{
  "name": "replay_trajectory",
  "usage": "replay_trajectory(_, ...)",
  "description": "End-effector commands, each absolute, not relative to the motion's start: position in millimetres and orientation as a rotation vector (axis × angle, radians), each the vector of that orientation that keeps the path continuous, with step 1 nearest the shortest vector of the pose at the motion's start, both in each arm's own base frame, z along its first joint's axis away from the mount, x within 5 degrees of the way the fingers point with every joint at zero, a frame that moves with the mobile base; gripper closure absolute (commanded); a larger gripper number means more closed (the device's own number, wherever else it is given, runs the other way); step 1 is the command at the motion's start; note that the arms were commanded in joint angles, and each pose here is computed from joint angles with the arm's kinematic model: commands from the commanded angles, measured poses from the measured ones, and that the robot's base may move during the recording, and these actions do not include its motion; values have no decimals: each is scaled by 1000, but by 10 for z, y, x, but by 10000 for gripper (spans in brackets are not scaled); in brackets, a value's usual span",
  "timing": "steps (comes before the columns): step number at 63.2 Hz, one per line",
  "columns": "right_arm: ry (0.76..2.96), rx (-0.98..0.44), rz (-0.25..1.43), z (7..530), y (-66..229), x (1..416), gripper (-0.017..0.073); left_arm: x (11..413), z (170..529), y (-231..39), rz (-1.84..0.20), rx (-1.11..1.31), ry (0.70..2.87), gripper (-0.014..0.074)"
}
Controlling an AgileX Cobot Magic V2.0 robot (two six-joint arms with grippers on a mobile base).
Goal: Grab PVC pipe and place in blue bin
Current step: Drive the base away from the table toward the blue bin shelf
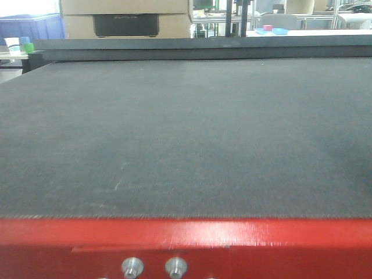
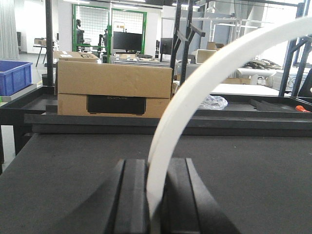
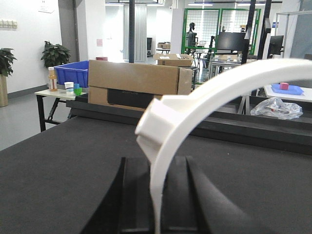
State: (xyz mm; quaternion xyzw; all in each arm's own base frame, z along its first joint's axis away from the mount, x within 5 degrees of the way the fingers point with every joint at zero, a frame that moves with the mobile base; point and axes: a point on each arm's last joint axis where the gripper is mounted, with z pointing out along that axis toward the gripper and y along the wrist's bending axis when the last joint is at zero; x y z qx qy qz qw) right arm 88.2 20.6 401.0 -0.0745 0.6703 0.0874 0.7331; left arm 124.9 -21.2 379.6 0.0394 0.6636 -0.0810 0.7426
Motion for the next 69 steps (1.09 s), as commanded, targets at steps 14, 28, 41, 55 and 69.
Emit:
replay_trajectory(14, 1450, -169, 181, 4032, 201, 866, 727, 1227, 3839, -215, -189, 84, 1418, 704)
replay_trajectory(28, 1450, -169, 181, 4032, 201, 866, 727, 1196, 3854, -210, -190, 84, 1406, 704)
replay_trajectory(41, 1450, -169, 181, 4032, 201, 866, 727, 1141, 3879, -200, -191, 82, 1385, 704)
replay_trajectory(55, 1450, -169, 181, 4032, 201, 866, 727, 1141, 3879, -200, -191, 82, 1385, 704)
replay_trajectory(69, 1450, -169, 181, 4032, 201, 866, 727, 1141, 3879, -200, -191, 82, 1385, 704)
